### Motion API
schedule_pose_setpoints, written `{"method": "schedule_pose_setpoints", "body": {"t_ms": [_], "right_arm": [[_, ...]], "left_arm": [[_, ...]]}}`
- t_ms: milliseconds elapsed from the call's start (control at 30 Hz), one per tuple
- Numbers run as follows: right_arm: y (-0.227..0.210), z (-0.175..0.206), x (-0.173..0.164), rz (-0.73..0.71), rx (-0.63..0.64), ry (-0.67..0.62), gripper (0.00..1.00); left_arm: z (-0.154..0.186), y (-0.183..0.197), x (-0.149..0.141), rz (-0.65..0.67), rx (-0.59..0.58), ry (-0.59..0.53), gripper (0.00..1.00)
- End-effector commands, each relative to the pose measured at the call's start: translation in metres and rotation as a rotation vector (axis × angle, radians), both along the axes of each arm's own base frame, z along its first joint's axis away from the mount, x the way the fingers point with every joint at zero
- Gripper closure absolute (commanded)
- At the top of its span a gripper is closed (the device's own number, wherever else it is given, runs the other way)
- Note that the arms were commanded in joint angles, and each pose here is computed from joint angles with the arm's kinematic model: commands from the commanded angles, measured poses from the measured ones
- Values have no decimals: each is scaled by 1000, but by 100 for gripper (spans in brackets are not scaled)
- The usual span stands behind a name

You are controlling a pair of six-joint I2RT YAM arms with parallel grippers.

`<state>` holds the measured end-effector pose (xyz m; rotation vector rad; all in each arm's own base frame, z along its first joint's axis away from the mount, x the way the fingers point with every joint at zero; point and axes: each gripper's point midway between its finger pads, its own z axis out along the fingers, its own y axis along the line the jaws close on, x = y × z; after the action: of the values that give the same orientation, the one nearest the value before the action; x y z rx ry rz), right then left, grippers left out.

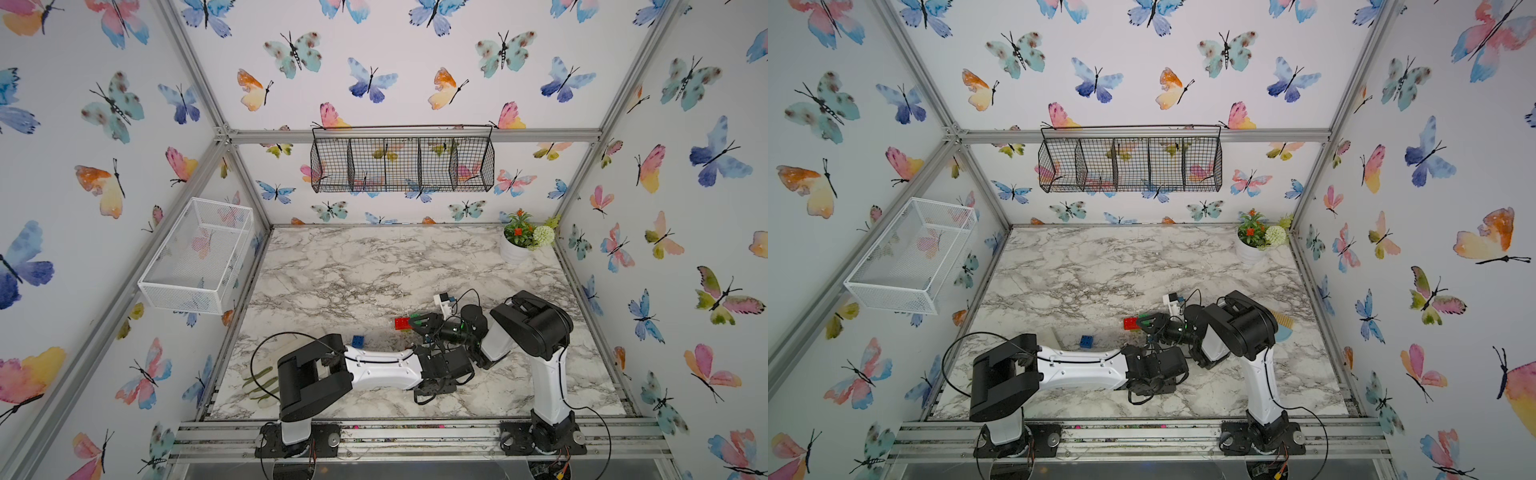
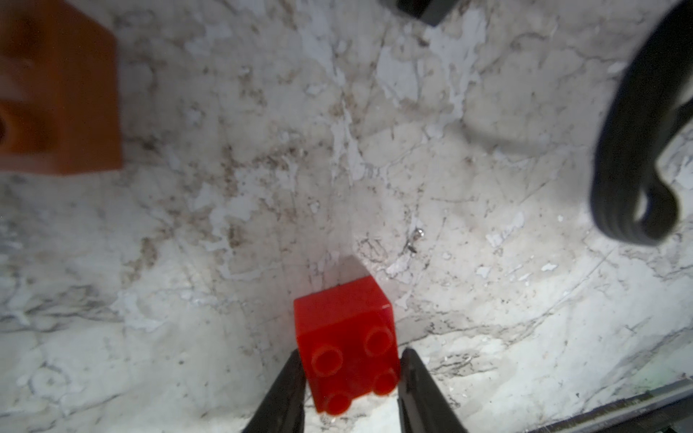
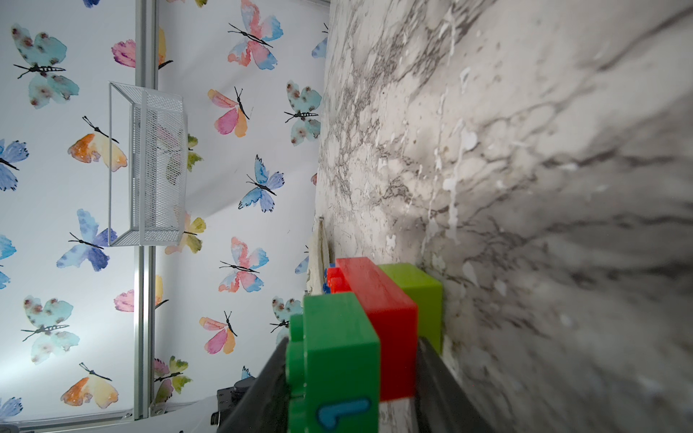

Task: Assemble the letter v with lego
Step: Adjust the lego brick at the center of the board, then pick up the lego brick from the center of the board.

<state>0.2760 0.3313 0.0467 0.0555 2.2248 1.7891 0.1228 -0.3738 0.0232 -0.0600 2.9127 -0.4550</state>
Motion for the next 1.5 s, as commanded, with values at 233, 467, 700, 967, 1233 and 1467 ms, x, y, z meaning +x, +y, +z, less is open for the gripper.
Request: {"method": "schedule_pose_setpoints", "body": {"t_ms": [233,467,700,967,1233,1467], "right_arm": [[-6,-21,-6,9,-58,62,72],[-8,-24,-7,4,-66,65,71],[-8,-25,-6,1,-61,70,71],[-8,-25,-3,-4,-59,70,71],[-7,-25,-3,0,-54,73,71],[-8,-27,-2,-4,-69,64,72]], "left_arm": [[-20,68,6,-20,160,-1,61],[-10,51,15,-51,153,-25,36],[-17,51,18,-64,197,-29,42],[-18,57,22,-91,230,-41,60],[14,78,46,-70,173,-93,76],[58,120,93,72,140,-156,77]]}}
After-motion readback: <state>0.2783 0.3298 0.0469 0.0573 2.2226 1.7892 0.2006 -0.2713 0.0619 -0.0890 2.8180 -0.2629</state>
